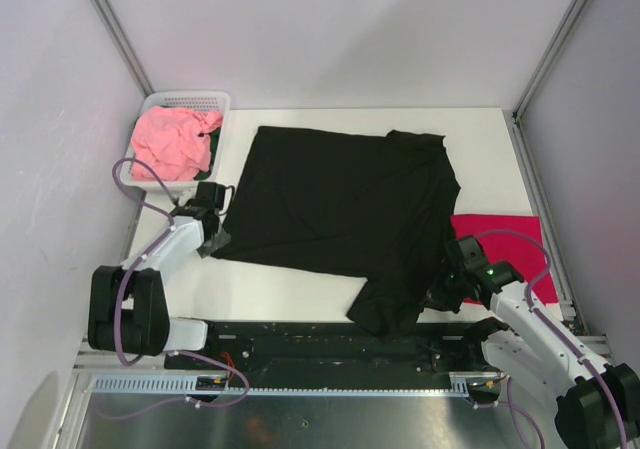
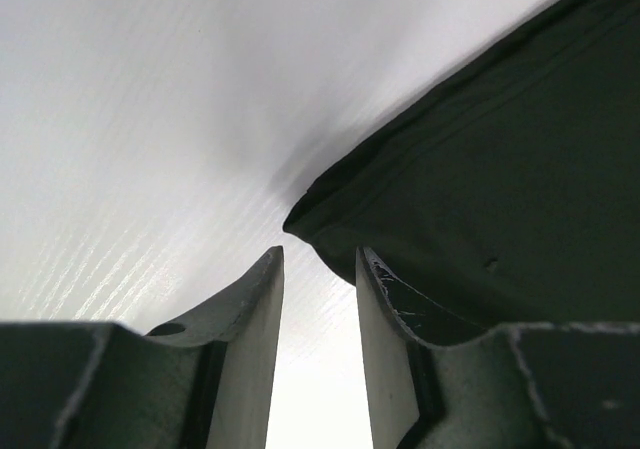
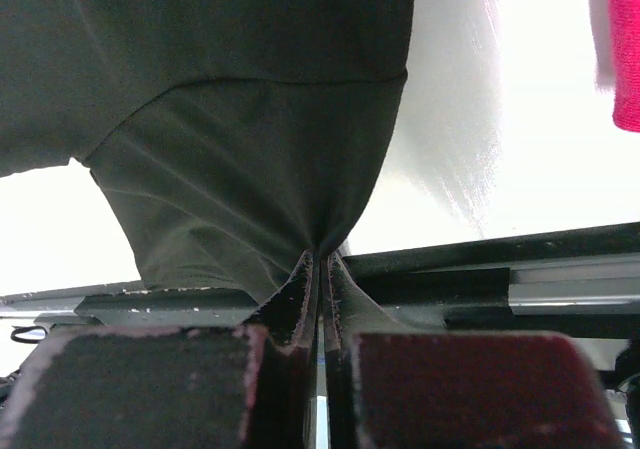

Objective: Fold and stack the t-shirts
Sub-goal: Grap the side of the flattened tshirt closest away from the robot with both arms

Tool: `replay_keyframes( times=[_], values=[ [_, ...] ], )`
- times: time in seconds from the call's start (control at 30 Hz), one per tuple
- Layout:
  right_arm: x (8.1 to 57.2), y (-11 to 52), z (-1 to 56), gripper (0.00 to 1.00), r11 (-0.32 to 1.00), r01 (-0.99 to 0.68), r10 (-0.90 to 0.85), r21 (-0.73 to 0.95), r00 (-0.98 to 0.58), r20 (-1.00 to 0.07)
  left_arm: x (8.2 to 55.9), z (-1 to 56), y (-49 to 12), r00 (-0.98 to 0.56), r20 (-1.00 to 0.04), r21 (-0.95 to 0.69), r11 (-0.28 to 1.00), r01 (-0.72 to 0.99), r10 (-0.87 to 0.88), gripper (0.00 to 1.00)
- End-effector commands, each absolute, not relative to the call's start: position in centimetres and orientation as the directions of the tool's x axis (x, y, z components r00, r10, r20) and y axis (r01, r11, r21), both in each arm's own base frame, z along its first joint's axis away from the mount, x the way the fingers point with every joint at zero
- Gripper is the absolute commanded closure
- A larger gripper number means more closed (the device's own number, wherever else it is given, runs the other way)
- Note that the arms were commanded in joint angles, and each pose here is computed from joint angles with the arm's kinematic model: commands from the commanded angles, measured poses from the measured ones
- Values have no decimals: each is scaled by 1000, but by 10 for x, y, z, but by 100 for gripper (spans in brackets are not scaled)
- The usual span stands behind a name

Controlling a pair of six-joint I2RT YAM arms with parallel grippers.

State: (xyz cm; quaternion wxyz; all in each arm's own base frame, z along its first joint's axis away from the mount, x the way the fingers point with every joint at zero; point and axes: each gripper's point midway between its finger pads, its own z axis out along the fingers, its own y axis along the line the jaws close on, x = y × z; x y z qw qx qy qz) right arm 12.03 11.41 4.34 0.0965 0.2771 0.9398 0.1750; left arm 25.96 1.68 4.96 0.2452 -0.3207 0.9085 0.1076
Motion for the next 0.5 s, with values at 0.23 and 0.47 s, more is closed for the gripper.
replay_keyframes(
  times=[0.23, 0.47],
  values=[
    [123, 119, 53, 100, 780, 466, 543, 418, -836, -79, 269, 25, 21, -657, -470, 47, 727, -685, -589, 61],
    [128, 122, 62, 100, 775, 457, 542, 437, -836, -89, 268, 12, 22, -660, -453, 68, 715, -696, -599, 60]
  ],
)
